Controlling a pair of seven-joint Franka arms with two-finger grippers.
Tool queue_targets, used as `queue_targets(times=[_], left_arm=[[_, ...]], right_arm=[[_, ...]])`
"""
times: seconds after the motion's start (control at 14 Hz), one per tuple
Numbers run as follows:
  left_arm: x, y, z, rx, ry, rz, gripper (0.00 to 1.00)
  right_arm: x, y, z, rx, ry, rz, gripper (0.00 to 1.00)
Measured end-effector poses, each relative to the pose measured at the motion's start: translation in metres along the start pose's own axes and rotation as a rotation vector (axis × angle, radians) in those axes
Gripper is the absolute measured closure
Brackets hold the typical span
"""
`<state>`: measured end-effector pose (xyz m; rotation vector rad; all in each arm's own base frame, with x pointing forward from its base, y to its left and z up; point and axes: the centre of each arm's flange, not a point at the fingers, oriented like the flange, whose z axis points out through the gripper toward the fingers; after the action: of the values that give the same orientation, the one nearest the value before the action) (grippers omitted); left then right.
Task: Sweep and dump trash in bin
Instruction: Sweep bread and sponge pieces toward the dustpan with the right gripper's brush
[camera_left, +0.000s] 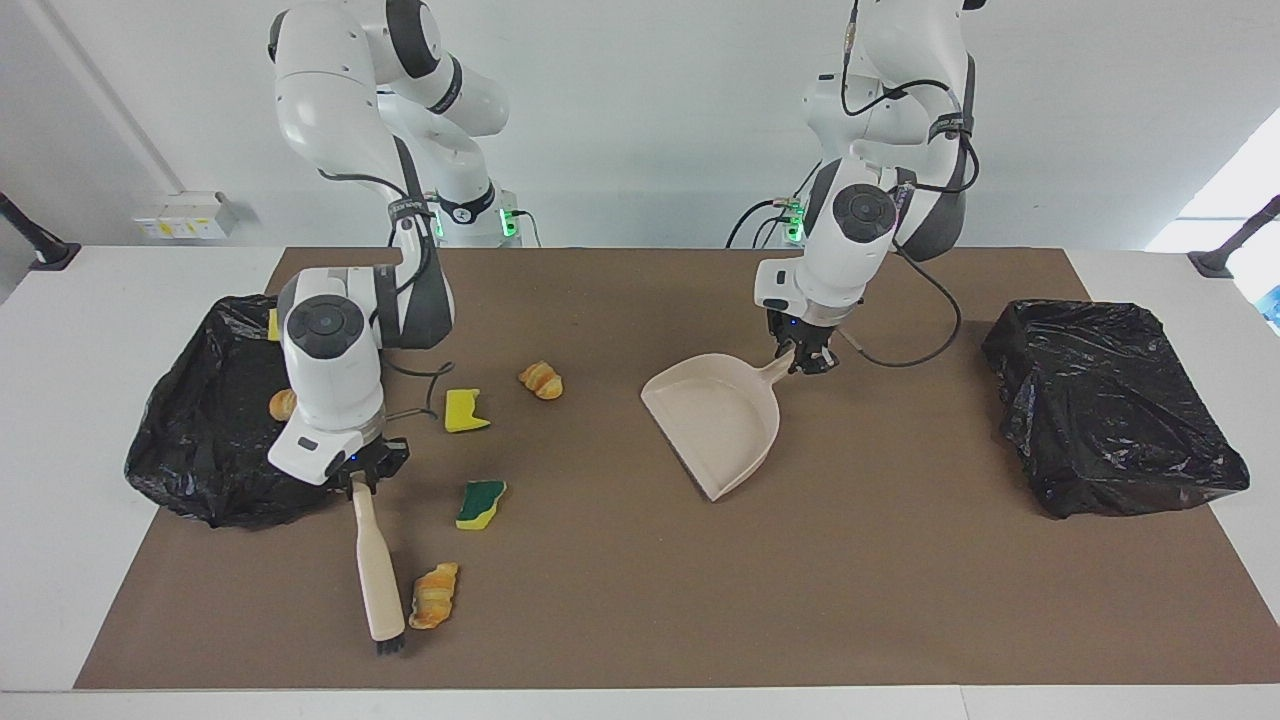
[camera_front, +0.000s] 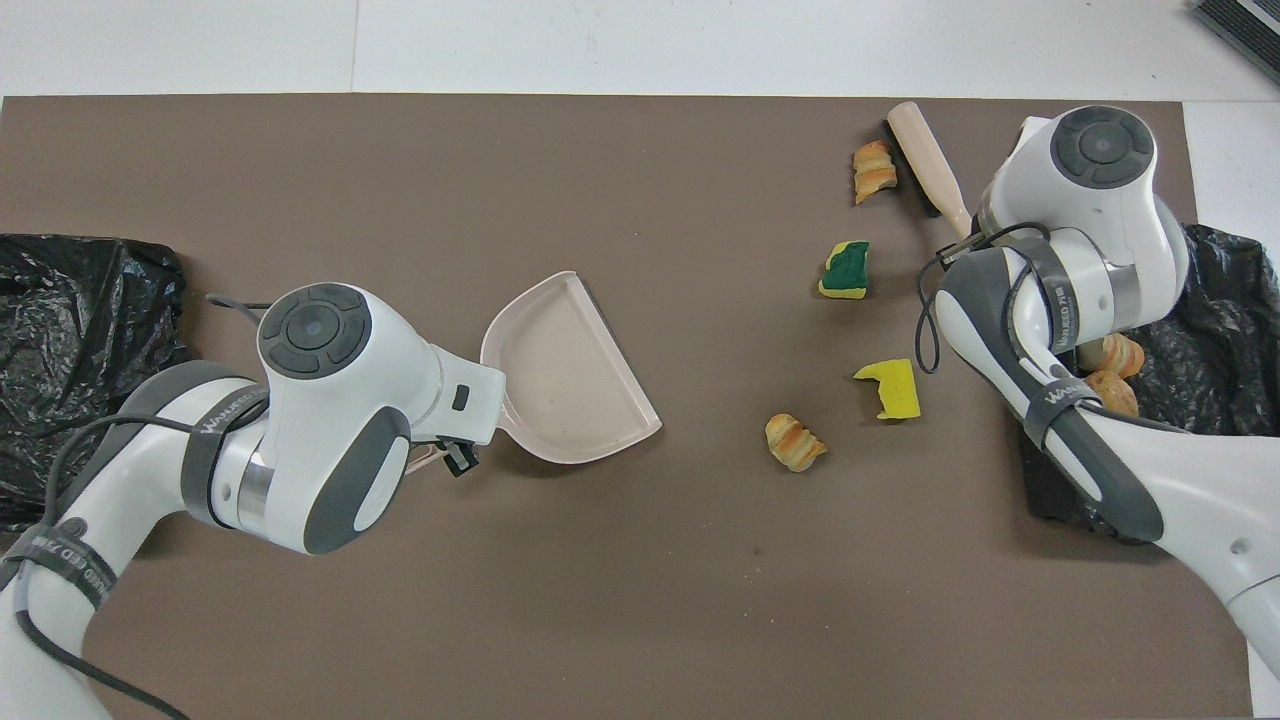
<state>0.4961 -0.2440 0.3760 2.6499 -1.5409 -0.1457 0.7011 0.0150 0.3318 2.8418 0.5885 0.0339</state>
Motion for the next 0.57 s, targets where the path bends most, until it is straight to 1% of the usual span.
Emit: queue_targets(times=[0.14, 0.29, 0.43, 0.5, 0.57], left_arm=[[0.000, 0.001, 0.000, 0.001, 0.001, -0.004, 0.71], [-0.001, 0.002, -0.001, 0.002, 0.002, -0.003, 0.70], [-0.001, 0.003, -0.001, 0.001, 0.000, -0.003, 0.69], [-0.001, 0.005, 0.001, -0.001, -0.003, -0.012, 0.65], [-0.002, 0.007, 0.002, -0.002, -0.006, -0.030, 0.64]], right_arm=[[0.007, -0.018, -0.006, 0.007, 0.010, -0.050, 0.74], [0.013, -0.045, -0.010, 0.029, 0.014, -0.139, 0.74], [0.013, -0.068, -0.011, 0.079, 0.017, -0.198, 0.74], [0.010, -0.079, -0.012, 0.110, 0.018, -0.239, 0.74], [0.006, -0.088, -0.014, 0.138, 0.019, -0.279, 0.74]])
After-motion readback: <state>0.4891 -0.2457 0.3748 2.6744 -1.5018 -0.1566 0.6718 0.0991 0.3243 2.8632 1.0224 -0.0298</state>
